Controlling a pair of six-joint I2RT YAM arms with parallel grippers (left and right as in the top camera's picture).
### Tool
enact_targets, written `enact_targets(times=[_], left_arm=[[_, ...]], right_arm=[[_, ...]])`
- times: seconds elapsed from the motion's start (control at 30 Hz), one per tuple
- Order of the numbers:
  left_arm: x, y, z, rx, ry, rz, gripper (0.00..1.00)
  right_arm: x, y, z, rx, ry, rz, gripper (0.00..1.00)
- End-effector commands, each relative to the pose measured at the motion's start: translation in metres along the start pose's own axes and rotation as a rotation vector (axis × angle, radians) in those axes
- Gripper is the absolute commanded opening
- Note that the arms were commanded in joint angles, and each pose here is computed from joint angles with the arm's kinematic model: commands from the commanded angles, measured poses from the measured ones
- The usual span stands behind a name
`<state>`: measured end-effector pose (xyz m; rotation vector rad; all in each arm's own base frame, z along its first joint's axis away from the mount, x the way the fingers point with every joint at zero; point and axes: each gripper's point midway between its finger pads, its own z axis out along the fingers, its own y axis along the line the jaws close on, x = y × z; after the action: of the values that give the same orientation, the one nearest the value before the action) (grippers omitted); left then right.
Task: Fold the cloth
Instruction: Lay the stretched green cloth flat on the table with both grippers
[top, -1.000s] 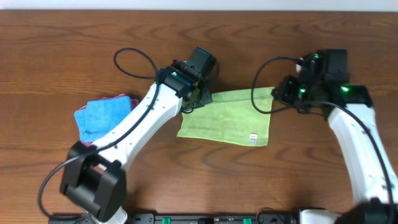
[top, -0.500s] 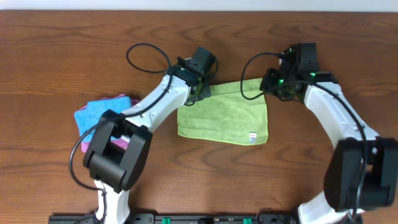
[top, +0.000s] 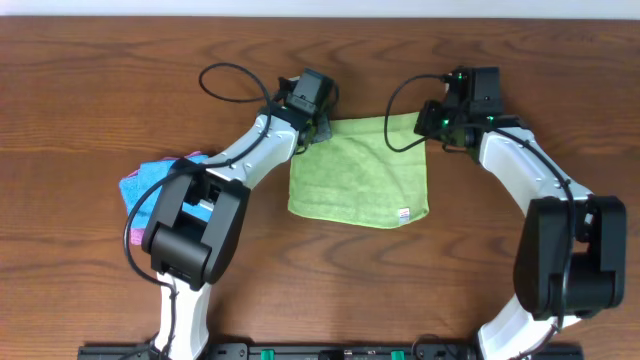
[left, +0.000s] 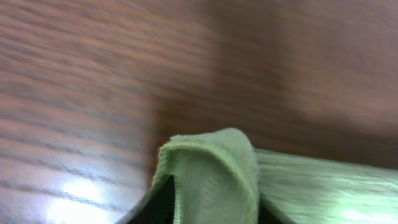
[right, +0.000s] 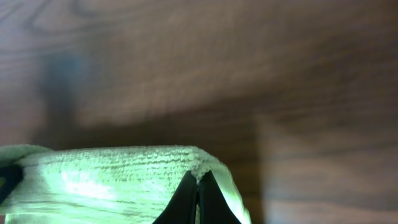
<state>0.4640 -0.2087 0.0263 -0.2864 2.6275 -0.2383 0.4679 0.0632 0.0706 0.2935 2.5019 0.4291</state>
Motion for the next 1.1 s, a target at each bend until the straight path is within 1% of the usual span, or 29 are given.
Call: enact_targets(times=[0.0, 0.03, 0.07, 0.1, 0.13, 0.17, 0.2, 0.33, 0.53, 0.63, 0.73, 0.97, 1.07], left_arm=[[-0.008, 0.021, 0.011, -0.067, -0.039, 0.015, 0.7], [-0.012, 0.02, 0.011, -0.064, -0.055, 0.018, 0.83], [-0.016, 0.019, 0.01, -0.061, -0.074, 0.02, 0.98], [-0.019, 0.018, 0.01, -0.06, -0.087, 0.023, 0.95], [-0.021, 0.017, 0.01, -0.056, -0.093, 0.03, 0.95], [-0.022, 0.016, 0.01, -0.052, -0.1, 0.038, 0.95], [-0.023, 0.016, 0.01, -0.05, -0.101, 0.042, 0.95], [-0.022, 0.016, 0.01, -0.052, -0.1, 0.06, 0.95], [-0.036, 0.022, -0.001, -0.061, -0.113, 0.045, 0.95], [-0.043, 0.025, -0.017, -0.073, -0.107, 0.053, 0.95], [-0.05, 0.024, -0.037, -0.069, -0.115, 0.074, 0.95], [-0.066, 0.024, -0.095, -0.064, -0.171, 0.061, 0.95], [-0.069, 0.023, -0.107, -0.054, -0.186, 0.058, 0.95]], right_arm=[[-0.019, -0.012, 0.001, 0.073, -0.072, -0.054, 0.06], [-0.023, -0.01, 0.001, 0.072, -0.091, -0.063, 0.08], [-0.028, -0.006, 0.001, 0.061, -0.113, -0.081, 0.2], [-0.032, -0.003, 0.001, 0.053, -0.129, -0.086, 0.5], [-0.034, -0.001, 0.001, 0.048, -0.14, -0.089, 0.81], [-0.037, 0.002, 0.001, 0.041, -0.152, -0.094, 0.97], [-0.039, 0.004, 0.0, 0.036, -0.162, -0.097, 0.99], [-0.038, 0.005, 0.001, 0.034, -0.159, -0.092, 0.99], [-0.016, 0.006, -0.007, 0.023, -0.061, -0.05, 0.99], [-0.008, 0.014, -0.023, 0.0, -0.024, -0.044, 0.99], [-0.007, 0.02, -0.045, -0.005, -0.018, -0.036, 0.99], [-0.012, 0.033, -0.1, -0.012, -0.064, -0.046, 0.99], [-0.01, 0.032, -0.115, 0.005, -0.07, -0.053, 0.99]])
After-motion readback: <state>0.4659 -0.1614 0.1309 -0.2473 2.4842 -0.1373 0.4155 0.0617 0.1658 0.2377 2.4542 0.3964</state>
